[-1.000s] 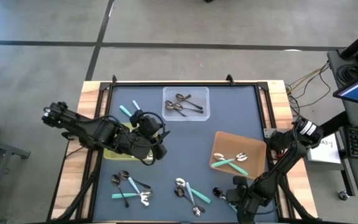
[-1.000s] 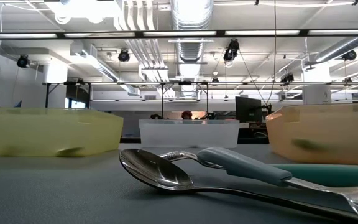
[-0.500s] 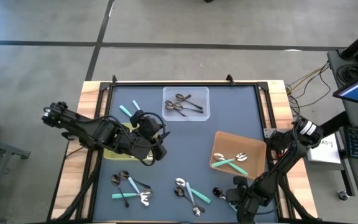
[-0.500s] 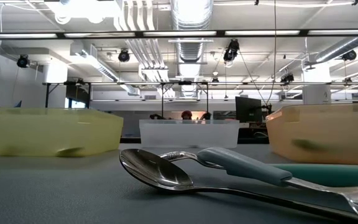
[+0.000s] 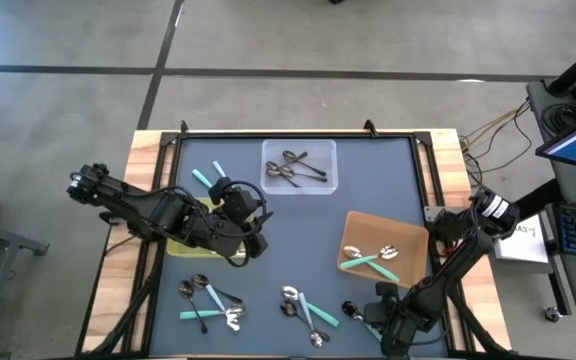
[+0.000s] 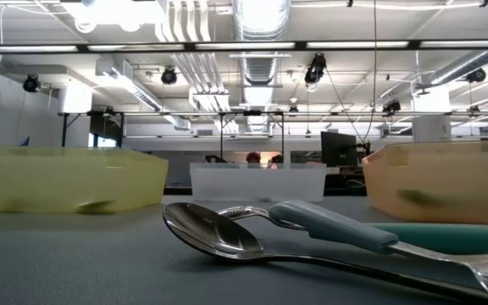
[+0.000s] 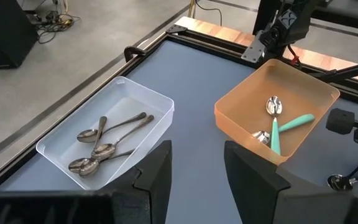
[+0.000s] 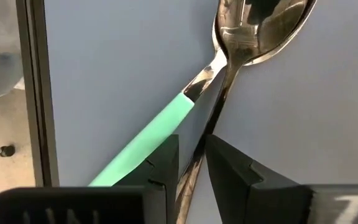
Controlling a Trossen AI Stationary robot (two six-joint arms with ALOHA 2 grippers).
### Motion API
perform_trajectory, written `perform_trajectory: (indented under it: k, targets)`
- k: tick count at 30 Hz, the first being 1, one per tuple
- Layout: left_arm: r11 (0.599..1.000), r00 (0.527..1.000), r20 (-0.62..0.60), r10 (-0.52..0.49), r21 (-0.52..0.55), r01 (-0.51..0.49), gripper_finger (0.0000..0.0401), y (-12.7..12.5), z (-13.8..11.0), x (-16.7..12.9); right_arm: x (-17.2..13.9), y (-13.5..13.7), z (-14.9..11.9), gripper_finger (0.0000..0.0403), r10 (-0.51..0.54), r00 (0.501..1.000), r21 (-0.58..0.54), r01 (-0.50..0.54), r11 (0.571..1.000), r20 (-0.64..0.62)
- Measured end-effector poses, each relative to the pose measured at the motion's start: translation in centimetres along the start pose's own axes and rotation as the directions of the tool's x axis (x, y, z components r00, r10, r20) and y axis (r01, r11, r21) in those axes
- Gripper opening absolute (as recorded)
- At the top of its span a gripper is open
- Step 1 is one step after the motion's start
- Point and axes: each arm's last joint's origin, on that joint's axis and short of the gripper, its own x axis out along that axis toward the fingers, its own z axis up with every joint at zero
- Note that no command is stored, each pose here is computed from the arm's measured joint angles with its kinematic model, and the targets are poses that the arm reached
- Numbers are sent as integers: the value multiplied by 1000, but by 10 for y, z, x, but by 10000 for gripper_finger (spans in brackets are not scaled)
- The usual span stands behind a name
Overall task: Sort silverware by color (type)
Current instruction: Put the black spoon into the transparent bin
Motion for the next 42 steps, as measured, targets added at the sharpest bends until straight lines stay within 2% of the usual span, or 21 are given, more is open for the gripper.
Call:
perform_trajectory:
  k: [7,28,42]
  targets:
    - [1000,1000,-3,2,4,-2,130,0,0,0,13,-4,-3,79,-67,998,-5,67,998,20]
    - [1000,1000,-5,4,6,-4,130,0,-1,0,1,-5,0,68,-68,997,-17,69,997,40]
    - [1000,1000,-15,11,19,-11,130,1,-2,0,14,-11,-6,68,-115,993,29,114,993,39]
